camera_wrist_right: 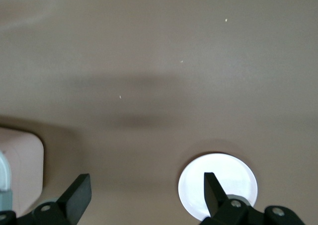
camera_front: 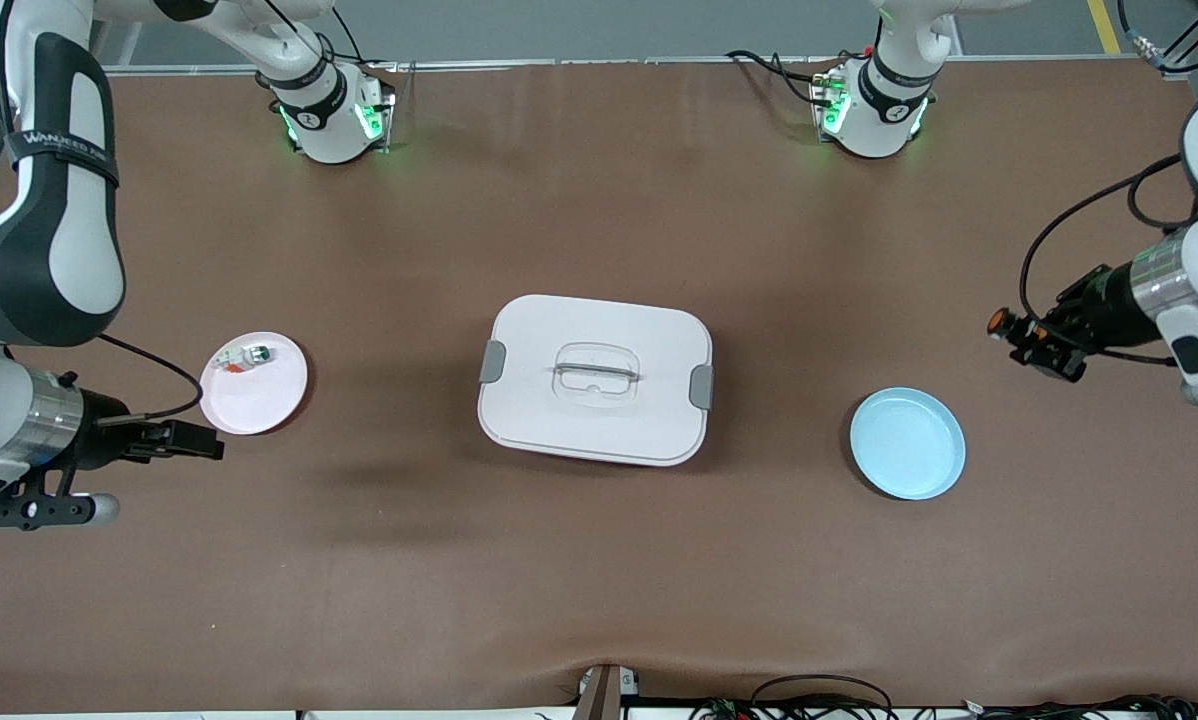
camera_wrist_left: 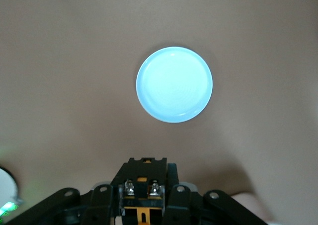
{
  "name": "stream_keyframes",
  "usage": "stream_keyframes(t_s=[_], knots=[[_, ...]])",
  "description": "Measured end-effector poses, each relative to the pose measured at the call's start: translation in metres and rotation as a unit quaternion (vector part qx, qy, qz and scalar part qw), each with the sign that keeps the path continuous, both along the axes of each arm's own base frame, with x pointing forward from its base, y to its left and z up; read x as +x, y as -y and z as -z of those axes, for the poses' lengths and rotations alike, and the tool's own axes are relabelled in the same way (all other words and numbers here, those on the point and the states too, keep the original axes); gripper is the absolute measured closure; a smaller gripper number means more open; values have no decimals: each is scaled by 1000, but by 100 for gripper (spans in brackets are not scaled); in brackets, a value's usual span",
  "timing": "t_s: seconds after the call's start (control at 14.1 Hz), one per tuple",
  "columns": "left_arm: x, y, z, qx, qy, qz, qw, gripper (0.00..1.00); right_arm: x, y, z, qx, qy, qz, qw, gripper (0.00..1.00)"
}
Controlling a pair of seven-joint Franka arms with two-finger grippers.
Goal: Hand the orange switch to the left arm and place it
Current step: 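Move the held switch with the left gripper over the blue plate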
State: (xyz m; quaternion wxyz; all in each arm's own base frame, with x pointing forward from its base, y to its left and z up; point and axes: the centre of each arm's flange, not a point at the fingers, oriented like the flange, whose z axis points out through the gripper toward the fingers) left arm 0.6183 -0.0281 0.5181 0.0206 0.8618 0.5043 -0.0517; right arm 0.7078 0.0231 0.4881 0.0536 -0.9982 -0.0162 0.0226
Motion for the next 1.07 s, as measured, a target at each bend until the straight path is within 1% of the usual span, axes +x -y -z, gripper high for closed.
stream_keyframes(t_s=[0.07,0.14,0.36,0.43,0.5,0.64,0.78,1.07], knots=[[4,0,9,2,6,-31,1000,67,-5,1,-3,-3,-13,-3,1000,0],[6,0,19,3,13,-62,998,67,-8,4,-6,-4,-19,-3,1000,0],[7,-1,52,6,24,-139,990,67,-17,20,-24,-5,-21,1,1000,0],[6,-2,66,6,27,-156,987,67,-21,22,-30,-13,-25,-1,1000,0],[4,-2,81,7,30,-165,986,67,-25,23,-36,-32,-29,-5,999,0],[0,-3,107,8,31,-173,984,67,-29,22,-45,-68,-26,-20,997,0],[-1,-5,132,17,23,-171,985,67,-34,18,-55,-76,-24,-28,996,0],[8,-7,176,47,26,-181,982,67,-48,19,-71,-75,-41,-28,996,0]])
